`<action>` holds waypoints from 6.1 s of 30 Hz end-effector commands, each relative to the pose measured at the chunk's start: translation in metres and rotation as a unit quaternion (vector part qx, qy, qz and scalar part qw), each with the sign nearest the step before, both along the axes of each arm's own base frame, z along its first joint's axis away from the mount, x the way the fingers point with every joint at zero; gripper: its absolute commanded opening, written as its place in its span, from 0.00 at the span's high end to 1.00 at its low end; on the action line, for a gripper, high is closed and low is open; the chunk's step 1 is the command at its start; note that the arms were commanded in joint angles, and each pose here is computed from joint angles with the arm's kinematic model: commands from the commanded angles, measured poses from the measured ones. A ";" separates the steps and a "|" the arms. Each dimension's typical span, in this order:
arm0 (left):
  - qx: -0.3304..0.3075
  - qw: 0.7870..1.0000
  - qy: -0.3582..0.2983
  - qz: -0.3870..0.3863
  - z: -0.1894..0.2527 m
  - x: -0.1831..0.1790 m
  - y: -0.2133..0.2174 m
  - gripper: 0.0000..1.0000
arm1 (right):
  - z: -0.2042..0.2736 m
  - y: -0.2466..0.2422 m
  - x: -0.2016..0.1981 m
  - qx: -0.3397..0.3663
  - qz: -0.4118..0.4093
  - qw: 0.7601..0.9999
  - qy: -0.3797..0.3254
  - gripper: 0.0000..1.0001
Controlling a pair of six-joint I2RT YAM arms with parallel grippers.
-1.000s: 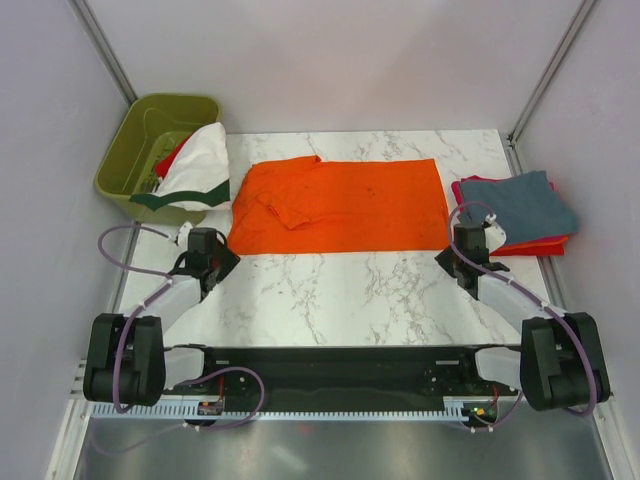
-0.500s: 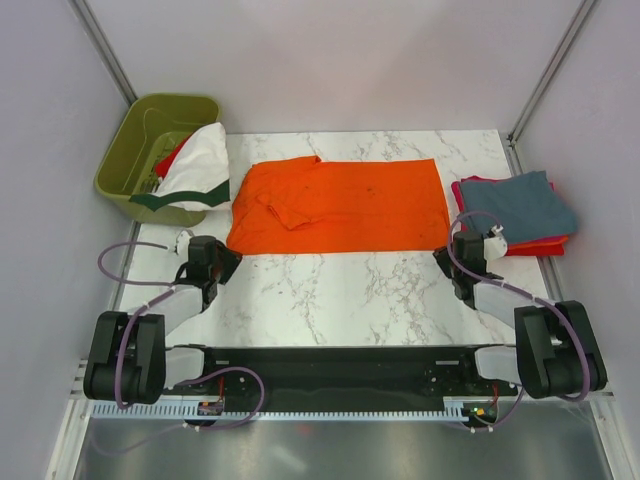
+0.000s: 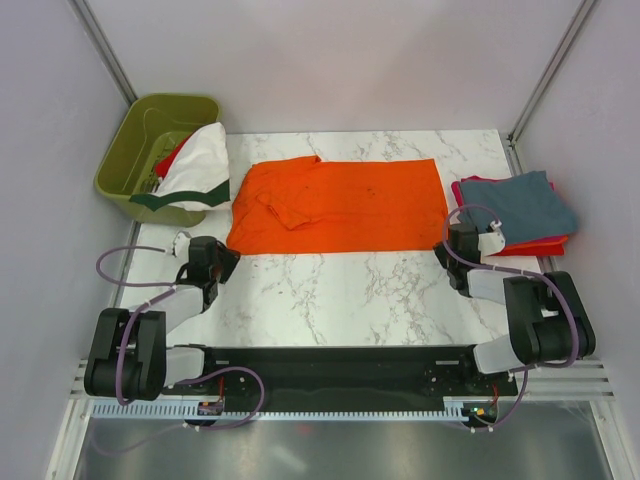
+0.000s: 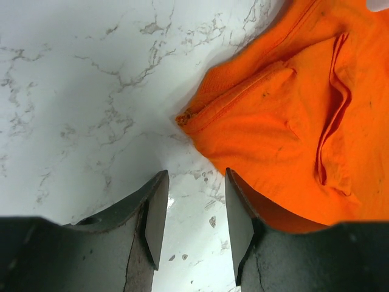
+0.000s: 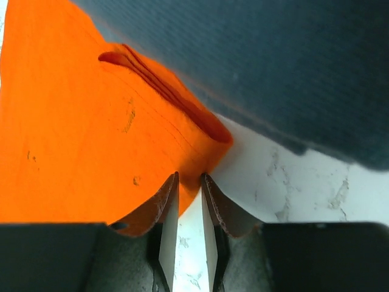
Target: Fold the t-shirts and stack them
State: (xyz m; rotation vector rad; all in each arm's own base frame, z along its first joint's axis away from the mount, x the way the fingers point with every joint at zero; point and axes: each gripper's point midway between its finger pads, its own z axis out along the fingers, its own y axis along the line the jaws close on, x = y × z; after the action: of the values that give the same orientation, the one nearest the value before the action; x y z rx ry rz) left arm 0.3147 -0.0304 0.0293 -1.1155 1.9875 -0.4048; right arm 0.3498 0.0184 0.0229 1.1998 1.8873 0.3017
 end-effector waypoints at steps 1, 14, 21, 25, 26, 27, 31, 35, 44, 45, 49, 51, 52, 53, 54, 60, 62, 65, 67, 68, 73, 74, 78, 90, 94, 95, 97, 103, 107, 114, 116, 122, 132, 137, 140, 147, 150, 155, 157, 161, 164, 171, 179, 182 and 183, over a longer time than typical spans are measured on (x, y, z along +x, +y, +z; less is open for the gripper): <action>0.002 0.999 0.003 0.046 -0.006 -0.002 0.013 0.50 | 0.003 -0.008 0.008 -0.011 -0.020 1.000 -0.005 0.72; -0.014 0.998 -0.007 0.068 -0.014 0.003 0.014 0.60 | 0.016 -0.007 -0.002 -0.020 -0.003 1.000 -0.015 1.00; -0.012 0.995 -0.007 0.100 -0.016 0.006 0.023 0.65 | 0.021 -0.001 -0.009 -0.007 0.011 1.000 -0.027 1.00; -0.011 0.993 0.009 0.116 -0.020 0.007 0.026 0.63 | 0.022 0.000 -0.011 -0.005 0.013 1.000 -0.024 1.00; -0.009 0.993 0.011 0.118 -0.019 0.010 0.027 0.59 | 0.021 0.000 -0.012 -0.006 0.013 1.000 -0.023 1.00; -0.009 0.993 0.015 0.121 -0.019 0.011 0.027 0.57 | 0.023 -0.001 -0.013 -0.006 0.013 1.000 -0.023 1.00; -0.006 0.992 0.023 0.127 -0.019 0.013 0.029 0.55 | 0.027 0.000 -0.013 -0.007 0.014 0.999 -0.028 1.00; 0.000 0.991 0.031 0.130 -0.019 0.015 0.030 0.76 | 0.030 -0.002 -0.015 -0.006 0.012 0.999 -0.031 1.00; 0.002 0.995 -0.002 0.103 0.003 0.019 0.026 0.98 | 0.044 -0.004 -0.020 -0.014 0.010 1.000 -0.024 1.00; 0.004 0.995 0.001 0.103 0.006 0.016 0.026 0.98 | 0.044 -0.005 -0.022 -0.017 0.009 1.000 -0.019 1.00; -0.004 0.994 -0.005 0.107 0.027 0.015 0.026 0.98 | 0.062 -0.008 -0.019 -0.017 -0.001 0.999 -0.036 1.00; -0.009 0.995 -0.029 0.100 0.054 0.024 0.023 0.98 | 0.080 -0.009 -0.012 -0.016 -0.005 0.999 -0.046 1.00; -0.004 0.995 -0.020 0.097 0.056 0.022 0.023 0.98 | 0.087 -0.010 -0.009 -0.015 -0.006 0.999 -0.050 1.00; -0.005 0.995 -0.039 0.094 0.079 0.031 0.022 0.98 | 0.096 -0.010 -0.003 -0.015 -0.007 0.998 -0.059 1.00; -0.002 0.995 -0.042 0.092 0.088 0.033 0.023 0.98 | 0.108 -0.015 0.000 -0.017 -0.010 0.998 -0.053 1.00; -0.010 0.995 -0.075 0.072 0.143 0.033 0.016 0.98 | 0.144 -0.026 -0.001 -0.012 -0.013 0.999 -0.050 1.00; -0.015 0.996 -0.055 0.067 0.128 0.019 0.015 0.98 | 0.139 -0.026 -0.012 -0.009 -0.014 0.999 -0.044 1.00; -0.019 0.997 0.002 0.072 0.081 -0.017 0.016 0.98 | 0.098 -0.021 -0.042 0.008 -0.009 1.000 -0.006 1.00; -0.042 0.996 0.026 0.072 0.048 -0.041 0.011 0.98 | 0.068 -0.017 -0.067 0.019 -0.006 1.000 0.019 1.00; -0.049 0.996 0.030 0.072 0.039 -0.048 0.009 0.98 | 0.061 -0.017 -0.073 0.022 -0.007 0.999 0.023 1.00; -0.056 0.995 0.051 0.065 0.006 -0.072 0.006 0.98 | 0.036 -0.020 -0.100 0.016 -0.014 0.999 0.036 1.00; -0.057 0.995 0.048 0.065 0.006 -0.073 0.006 0.98 | 0.037 -0.020 -0.101 0.015 -0.012 0.999 0.032 1.00; -0.059 0.995 0.037 0.064 0.011 -0.071 0.006 0.98 | 0.040 -0.021 -0.099 0.012 -0.011 0.999 0.032 1.00; -0.034 0.996 -0.074 0.041 0.168 0.010 0.005 0.98 | 0.178 -0.026 -0.019 -0.001 -0.012 0.998 -0.068 1.00; -0.023 0.995 -0.095 0.038 0.185 0.006 0.008 0.98 | 0.196 -0.028 -0.025 -0.004 -0.016 0.996 -0.089 1.00; -0.023 0.995 -0.091 0.039 0.179 0.001 0.009 0.98 | 0.178 -0.027 -0.032 -0.001 -0.017 0.997 -0.073 1.00; -0.028 0.997 -0.055 0.040 0.142 -0.014 0.008 0.98 | 0.161 -0.026 -0.044 0.006 -0.017 0.998 -0.062 1.00; -0.022 0.998 -0.004 0.059 0.064 -0.070 0.016 0.98 | 0.088 -0.022 -0.095 0.029 -0.026 0.999 -0.018 1.00; -0.035 0.998 0.013 0.052 0.036 -0.093 0.012 0.98 | 0.055 -0.022 -0.117 0.024 -0.022 0.999 0.013 1.00; -0.041 0.998 0.032 0.046 0.016 -0.105 0.009 0.98 | 0.038 -0.018 -0.130 0.028 -0.010 0.999 0.043 1.00; -0.038 0.998 0.031 0.045 0.018 -0.105 0.009 0.98 | 0.040 -0.018 -0.130 0.024 -0.006 0.999 0.044 1.00; 0.016 0.998 0.014 0.059 0.045 -0.111 0.028 0.46 | 0.065 -0.030 -0.129 -0.020 -0.006 0.999 0.034 0.58; 0.064 0.979 -0.111 -0.158 0.146 -0.052 -0.022 0.32 | 0.128 -0.007 -0.057 -0.080 0.135 0.987 -0.035 0.53; 0.070 0.965 -0.133 -0.214 0.163 -0.009 -0.042 0.23 | 0.135 0.014 -0.006 -0.095 0.212 0.971 -0.048 0.53; 0.074 0.962 -0.135 -0.225 0.165 0.018 -0.050 0.18 | 0.136 0.051 0.019 -0.077 0.280 0.955 -0.054 0.52; 0.125 0.951 -0.116 -0.259 0.159 0.078 -0.097 0.18 | 0.129 0.093 0.069 -0.083 0.315 0.945 -0.042 0.50; 0.145 0.952 -0.099 -0.252 0.150 0.111 -0.104 0.18 | 0.133 0.102 0.089 -0.078 0.308 0.946 -0.068 0.51; 0.183 0.946 -0.065 -0.259 0.130 0.166 -0.112 0.23 | 0.137 0.107 0.117 -0.083 0.293 0.947 -0.107 0.51; 0.194 0.944 -0.061 -0.258 0.125 0.193 -0.118 0.23 | 0.125 0.100 0.128 -0.097 0.277 0.951 -0.093 0.51; 0.234 0.925 -0.026 -0.298 0.093 0.219 -0.138 0.21 | 0.116 0.102 0.145 -0.113 0.285 0.948 -0.080 0.51; 0.239 0.913 0.000 -0.329 0.072 0.225 -0.153 0.23 | 0.098 0.096 0.143 -0.127 0.279 0.950 -0.057 0.51; 0.259 0.888 0.015 -0.380 0.046 0.225 -0.169 0.23 | 0.080 0.107 0.133 -0.130 0.310 0.941 -0.043 0.51; 0.226 0.864 -0.011 -0.450 0.040 0.215 -0.203 0.24 | 0.075 0.121 0.127 -0.118 0.328 0.935 -0.057 0.51; 0.230 0.845 -0.017 -0.482 0.035 0.217 -0.222 0.27 | 0.073 0.124 0.127 -0.112 0.331 0.935 -0.060 0.51; 0.229 0.842 -0.010 -0.489 0.031 0.214 -0.224 0.30 | 0.072 0.129 0.125 -0.102 0.343 0.932 -0.061 0.51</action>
State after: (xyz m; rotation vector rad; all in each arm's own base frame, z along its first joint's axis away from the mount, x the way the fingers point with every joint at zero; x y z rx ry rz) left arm 0.5241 -0.2235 0.0516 0.0866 2.3857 -0.3408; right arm 0.4695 0.1356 0.0880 0.3807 2.1506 0.4554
